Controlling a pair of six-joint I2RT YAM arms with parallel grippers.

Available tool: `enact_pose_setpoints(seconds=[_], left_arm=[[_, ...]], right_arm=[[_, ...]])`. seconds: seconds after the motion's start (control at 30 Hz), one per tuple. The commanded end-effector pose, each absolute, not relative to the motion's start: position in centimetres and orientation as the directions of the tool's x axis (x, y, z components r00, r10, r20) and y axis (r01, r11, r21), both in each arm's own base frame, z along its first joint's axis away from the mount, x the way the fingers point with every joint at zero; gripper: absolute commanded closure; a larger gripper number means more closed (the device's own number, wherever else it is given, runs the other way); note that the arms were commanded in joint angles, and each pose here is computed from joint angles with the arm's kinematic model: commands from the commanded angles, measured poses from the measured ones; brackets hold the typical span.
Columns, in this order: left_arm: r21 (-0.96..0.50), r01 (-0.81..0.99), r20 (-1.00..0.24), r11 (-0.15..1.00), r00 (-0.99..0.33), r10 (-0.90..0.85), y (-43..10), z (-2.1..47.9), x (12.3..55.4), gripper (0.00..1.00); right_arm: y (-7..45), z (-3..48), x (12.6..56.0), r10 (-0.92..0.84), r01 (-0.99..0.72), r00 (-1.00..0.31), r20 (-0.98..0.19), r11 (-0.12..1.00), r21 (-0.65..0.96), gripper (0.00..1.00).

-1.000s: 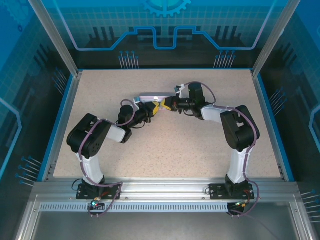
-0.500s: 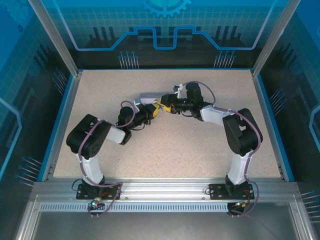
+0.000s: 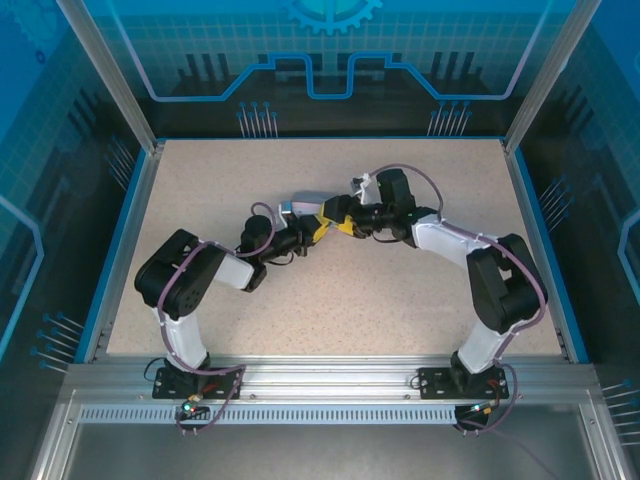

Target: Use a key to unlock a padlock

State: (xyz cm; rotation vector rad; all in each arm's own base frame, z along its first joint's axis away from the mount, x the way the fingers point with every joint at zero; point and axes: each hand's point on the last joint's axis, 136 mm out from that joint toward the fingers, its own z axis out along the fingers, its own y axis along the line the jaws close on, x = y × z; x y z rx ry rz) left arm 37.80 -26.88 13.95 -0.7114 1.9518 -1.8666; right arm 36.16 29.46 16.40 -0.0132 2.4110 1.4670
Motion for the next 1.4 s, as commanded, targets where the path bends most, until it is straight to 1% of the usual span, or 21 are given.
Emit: enact_pose_setpoints(seconds=[0.0, 0.03, 0.2, 0.3, 0.37, 0.43, 0.47, 0.5, 0.53, 0.63, 0.7, 0.77, 0.8, 0.9, 0.97, 1.0, 1.1, 1.13, 1.2, 1.27, 1.37], left_arm=[[-0.999, 0.040, -0.016, -0.035, -0.852, -0.523, -27.8, 17.7, 37.4, 1.00], [-0.999, 0.038, -0.016, -0.031, -0.851, -0.525, -27.7, 17.6, 37.4, 1.00], [-0.999, 0.039, -0.027, -0.011, -0.846, -0.532, -27.4, 17.2, 37.6, 1.00], [-0.999, 0.038, -0.032, -0.001, -0.844, -0.536, -27.2, 16.9, 37.6, 1.00], [-0.999, 0.039, -0.033, 0.000, -0.844, -0.536, -27.2, 16.8, 37.5, 1.00], [-0.999, 0.037, -0.031, 0.000, -0.843, -0.537, -27.1, 16.7, 37.5, 1.00], [-0.999, 0.038, -0.032, -0.001, -0.844, -0.536, -27.2, 16.8, 37.5, 1.00], [-0.999, 0.039, -0.032, -0.002, -0.844, -0.536, -27.2, 16.8, 37.5, 1.00], [-0.999, 0.041, -0.034, -0.001, -0.844, -0.535, -27.2, 16.8, 37.5, 1.00], [-0.999, 0.041, -0.033, -0.003, -0.844, -0.535, -27.2, 16.8, 37.5, 1.00], [-0.999, 0.039, -0.032, -0.003, -0.845, -0.534, -27.2, 16.8, 37.4, 1.00], [-0.999, 0.040, -0.032, -0.004, -0.846, -0.533, -27.1, 16.7, 37.4, 1.00], [-0.999, 0.039, -0.031, -0.003, -0.845, -0.533, -27.1, 16.7, 37.3, 1.00], [-0.999, 0.036, -0.030, -0.002, -0.847, -0.530, -27.1, 16.6, 37.2, 1.00], [-0.999, 0.032, -0.026, -0.002, -0.848, -0.530, -27.2, 16.6, 37.2, 1.00], [-0.999, 0.032, -0.026, -0.002, -0.849, -0.528, -27.2, 16.6, 37.2, 1.00], [-1.000, 0.029, -0.024, -0.002, -0.850, -0.526, -27.2, 16.6, 37.3, 1.00], [-1.000, 0.028, -0.022, -0.002, -0.850, -0.526, -27.3, 16.6, 37.3, 1.00], [-1.000, 0.025, -0.020, -0.003, -0.851, -0.525, -27.3, 16.6, 37.4, 1.00], [-1.000, 0.021, -0.015, -0.007, -0.852, -0.524, -27.3, 16.6, 37.4, 1.00], [-1.000, 0.015, -0.008, -0.010, -0.853, -0.521, -27.3, 16.6, 37.4, 1.00]], right_arm=[[28.3, 15.3, 34.2, 0.094, -0.187, -0.954, -0.286, 0.557, 0.809, 0.11], [28.1, 15.3, 33.8, 0.076, -0.198, -0.954, -0.291, 0.572, 0.796, 0.09], [27.1, 16.3, 32.6, 0.035, -0.244, -0.944, -0.329, 0.598, 0.763, 0.09], [26.8, 17.6, 32.0, 0.023, -0.286, -0.928, -0.371, 0.592, 0.753, 0.14], [26.4, 18.4, 32.0, 0.018, -0.319, -0.910, -0.414, 0.607, 0.728, 0.20], [25.6, 18.8, 32.1, 0.006, -0.345, -0.888, -0.459, 0.650, 0.677, 0.34], [25.2, 18.8, 32.3, 0.001, -0.350, -0.880, -0.474, 0.675, 0.649, 0.38], [24.8, 18.8, 32.4, -0.005, -0.352, -0.872, -0.489, 0.700, 0.621, 0.46], [24.5, 18.8, 32.6, -0.010, -0.354, -0.867, -0.498, 0.714, 0.603, 0.54], [24.6, 18.8, 32.9, -0.007, -0.345, -0.868, -0.496, 0.727, 0.593, 0.72], [25.0, 18.7, 33.1, -0.005, -0.339, -0.871, -0.491, 0.728, 0.595, 0.74], [25.5, 18.4, 33.3, -0.002, -0.332, -0.873, -0.487, 0.734, 0.593, 0.82], [25.8, 18.2, 33.5, 0.000, -0.329, -0.874, -0.485, 0.735, 0.593, 0.82], [26.4, 17.9, 33.8, -0.013, -0.336, -0.867, -0.498, 0.753, 0.566, 0.91], [26.3, 17.6, 33.7, -0.056, -0.362, -0.851, -0.522, 0.783, 0.506, 0.90], [26.2, 17.5, 33.6, -0.094, -0.386, -0.835, -0.542, 0.802, 0.455, 0.84], [25.5, 17.3, 33.5, -0.194, -0.446, -0.780, -0.595, 0.839, 0.311, 0.54], [25.4, 17.3, 33.6, -0.226, -0.467, -0.758, -0.612, 0.843, 0.267, 0.47], [25.2, 17.3, 33.7, -0.276, -0.494, -0.724, -0.632, 0.847, 0.196, 0.43], [25.3, 17.3, 33.7, -0.331, -0.530, -0.689, -0.644, 0.837, 0.137, 0.42], [25.3, 17.3, 34.1, -0.436, -0.583, -0.616, -0.656, 0.812, 0.008, 0.43]])
